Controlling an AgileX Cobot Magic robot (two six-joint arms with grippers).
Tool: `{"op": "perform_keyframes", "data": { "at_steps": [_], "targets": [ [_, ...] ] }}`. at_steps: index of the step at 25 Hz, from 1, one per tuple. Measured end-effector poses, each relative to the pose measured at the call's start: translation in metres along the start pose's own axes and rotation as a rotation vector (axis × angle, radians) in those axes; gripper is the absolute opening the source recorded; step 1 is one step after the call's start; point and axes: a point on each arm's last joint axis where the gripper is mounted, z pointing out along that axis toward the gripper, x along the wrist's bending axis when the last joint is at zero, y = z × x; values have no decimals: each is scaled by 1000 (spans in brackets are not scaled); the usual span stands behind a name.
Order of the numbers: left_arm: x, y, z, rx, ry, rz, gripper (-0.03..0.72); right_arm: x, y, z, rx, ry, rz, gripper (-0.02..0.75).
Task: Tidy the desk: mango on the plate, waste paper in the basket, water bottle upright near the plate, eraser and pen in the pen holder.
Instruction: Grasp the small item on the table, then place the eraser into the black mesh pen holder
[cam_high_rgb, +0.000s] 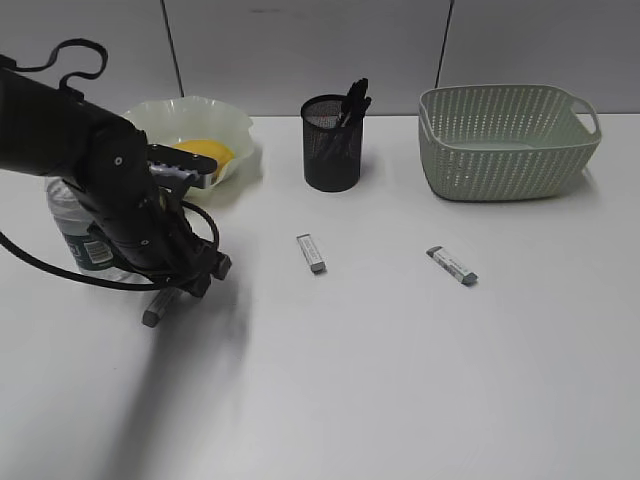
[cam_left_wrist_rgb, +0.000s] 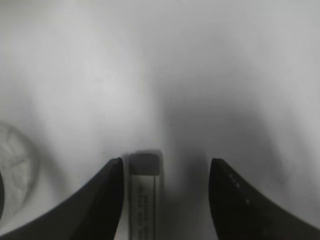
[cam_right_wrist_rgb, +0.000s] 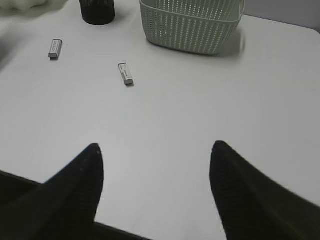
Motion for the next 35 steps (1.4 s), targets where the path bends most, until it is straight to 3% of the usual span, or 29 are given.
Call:
{"op": "perform_keyframes", "data": {
  "at_steps": [9,15,19,22,28,35],
  "targets": [
    [0,-2,8,18,1,0,298,0,0,0,0,0,1,529],
    [-1,-1,9,21,1,-1,154,0,0,0,0,0,1,529],
    [-2,3,3,-19,-8,1,142,0,0,0,0,0,1,529],
    [-9,18,-23,-212,-57,-3,142,0,0,0,-1,0,1,529],
    [-20,62,-77,-791,-195,-27,142,0,0,0,-1,0,1,529],
    [-29,103,-80,-1218,-290,-31,142,0,0,0,-1,0,1,529]
  ]
}}
